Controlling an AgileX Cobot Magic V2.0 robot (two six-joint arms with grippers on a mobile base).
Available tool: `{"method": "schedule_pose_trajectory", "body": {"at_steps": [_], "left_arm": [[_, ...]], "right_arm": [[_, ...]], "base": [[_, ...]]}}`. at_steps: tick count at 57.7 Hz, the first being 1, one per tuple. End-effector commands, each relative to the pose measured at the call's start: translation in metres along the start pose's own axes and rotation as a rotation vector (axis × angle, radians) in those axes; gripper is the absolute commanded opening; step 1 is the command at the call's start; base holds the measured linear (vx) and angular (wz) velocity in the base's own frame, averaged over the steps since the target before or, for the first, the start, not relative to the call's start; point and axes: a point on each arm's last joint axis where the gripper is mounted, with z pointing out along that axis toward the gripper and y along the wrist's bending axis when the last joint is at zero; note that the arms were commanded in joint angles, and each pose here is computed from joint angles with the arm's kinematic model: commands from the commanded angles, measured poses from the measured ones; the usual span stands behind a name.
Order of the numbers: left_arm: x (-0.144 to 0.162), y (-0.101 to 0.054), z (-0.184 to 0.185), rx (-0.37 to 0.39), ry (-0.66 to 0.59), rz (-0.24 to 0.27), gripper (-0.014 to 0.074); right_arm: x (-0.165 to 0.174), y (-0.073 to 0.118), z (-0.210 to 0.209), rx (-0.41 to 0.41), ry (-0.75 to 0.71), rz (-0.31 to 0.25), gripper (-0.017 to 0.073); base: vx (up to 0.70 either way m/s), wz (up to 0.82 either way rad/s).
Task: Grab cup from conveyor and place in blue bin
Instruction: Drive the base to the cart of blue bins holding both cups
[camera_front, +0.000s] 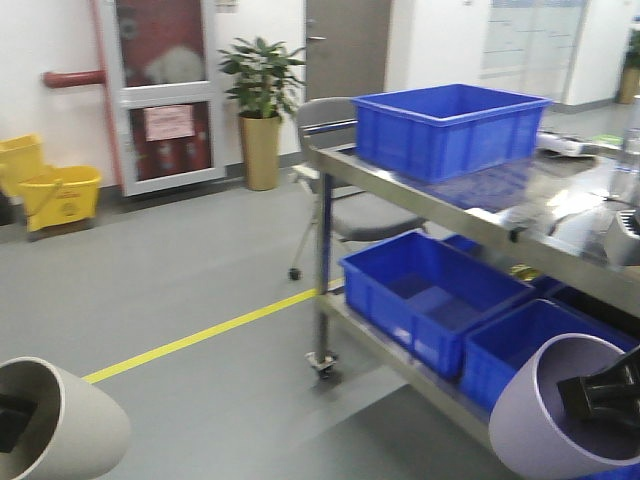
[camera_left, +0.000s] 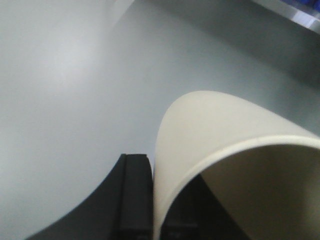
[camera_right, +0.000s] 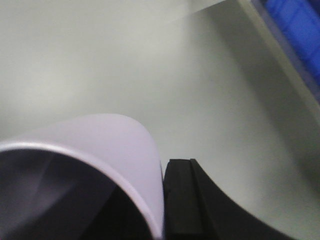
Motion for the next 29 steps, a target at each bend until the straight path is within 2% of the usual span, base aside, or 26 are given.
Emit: {"method": "schedule_pose_trajectory", "body": {"at_steps": [1,29], "left_arm": [[-0.0102,-0.0030,-0.0144,0.011,-0.113,-0.016,-0.0006],[-0.0102,-0.0030,-0.0144,0.011,-0.113,-0.016,-0.0006]], "right_arm": [[-0.0094,0.0011,-0.0136,-0.008,-0.106,-0.004,-0.0009],[-0.0092,0.0011,-0.0136,-0.008,-0.104,-0.004,-0.0009]], "base": [[0.39,-0.52],[0.36,-0.76]]}}
